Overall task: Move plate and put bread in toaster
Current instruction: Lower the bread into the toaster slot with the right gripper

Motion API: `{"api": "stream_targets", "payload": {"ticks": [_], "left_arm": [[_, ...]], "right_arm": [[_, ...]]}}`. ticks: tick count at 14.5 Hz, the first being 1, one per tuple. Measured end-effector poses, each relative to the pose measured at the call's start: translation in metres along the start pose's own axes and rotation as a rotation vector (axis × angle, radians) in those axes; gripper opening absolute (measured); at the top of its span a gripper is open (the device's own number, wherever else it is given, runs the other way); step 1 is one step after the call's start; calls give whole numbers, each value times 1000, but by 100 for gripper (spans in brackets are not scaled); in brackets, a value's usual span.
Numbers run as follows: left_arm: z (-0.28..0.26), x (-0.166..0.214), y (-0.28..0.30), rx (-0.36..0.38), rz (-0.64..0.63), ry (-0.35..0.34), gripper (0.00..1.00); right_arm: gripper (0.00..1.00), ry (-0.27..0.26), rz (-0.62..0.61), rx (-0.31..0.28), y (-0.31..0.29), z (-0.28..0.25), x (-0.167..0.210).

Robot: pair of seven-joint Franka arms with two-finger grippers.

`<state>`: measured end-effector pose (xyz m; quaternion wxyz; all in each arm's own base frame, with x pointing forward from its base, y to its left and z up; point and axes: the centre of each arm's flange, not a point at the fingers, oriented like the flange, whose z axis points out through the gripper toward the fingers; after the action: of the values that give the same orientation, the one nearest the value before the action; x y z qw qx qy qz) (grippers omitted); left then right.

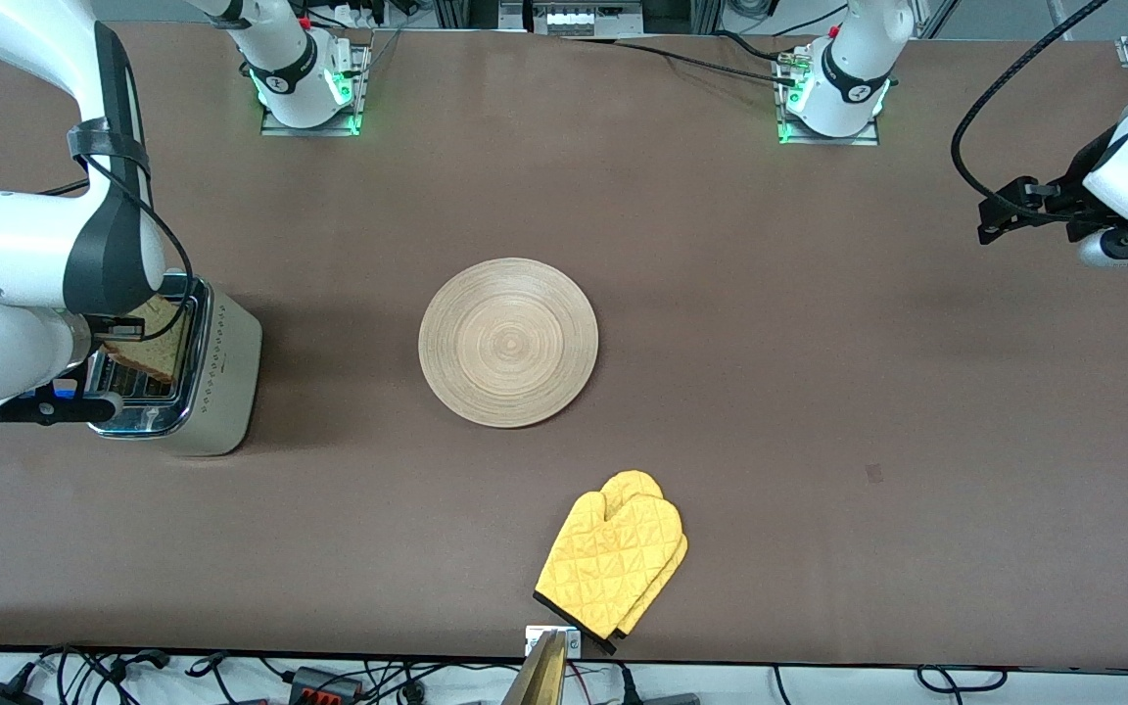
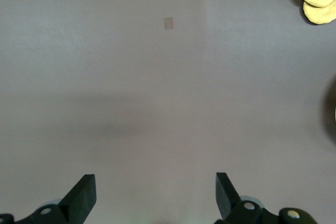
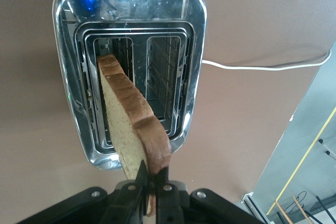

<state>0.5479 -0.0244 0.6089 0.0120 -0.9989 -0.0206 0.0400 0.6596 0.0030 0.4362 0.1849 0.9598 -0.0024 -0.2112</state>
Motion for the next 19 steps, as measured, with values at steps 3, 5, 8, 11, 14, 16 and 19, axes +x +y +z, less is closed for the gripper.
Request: {"api": "stream_targets", "payload": {"ticks": [3, 5, 8, 11, 14, 16, 19], "left_arm": [[6, 2, -5, -3, -11, -11, 100], [9, 4, -5, -4, -12, -15, 100], [10, 4, -5, -5, -15, -15, 100], [10, 4, -4, -5, -17, -15, 100], [10, 4, -3, -6, -16, -15, 100], [10, 4, -1, -22, -17, -17, 100], [10, 4, 0, -31, -18, -18, 100]], "right_arm": [[8, 9, -2, -2, -2, 3, 5], [8, 15, -4, -4, -4, 5, 9], [8, 6, -9, -6, -8, 13, 14], [8, -2, -18, 14, -14, 23, 21], [32, -2, -12, 41, -11, 27, 24], [52, 9, -6, 54, -6, 22, 22], [83, 53, 1, 68, 0, 1, 12]]}}
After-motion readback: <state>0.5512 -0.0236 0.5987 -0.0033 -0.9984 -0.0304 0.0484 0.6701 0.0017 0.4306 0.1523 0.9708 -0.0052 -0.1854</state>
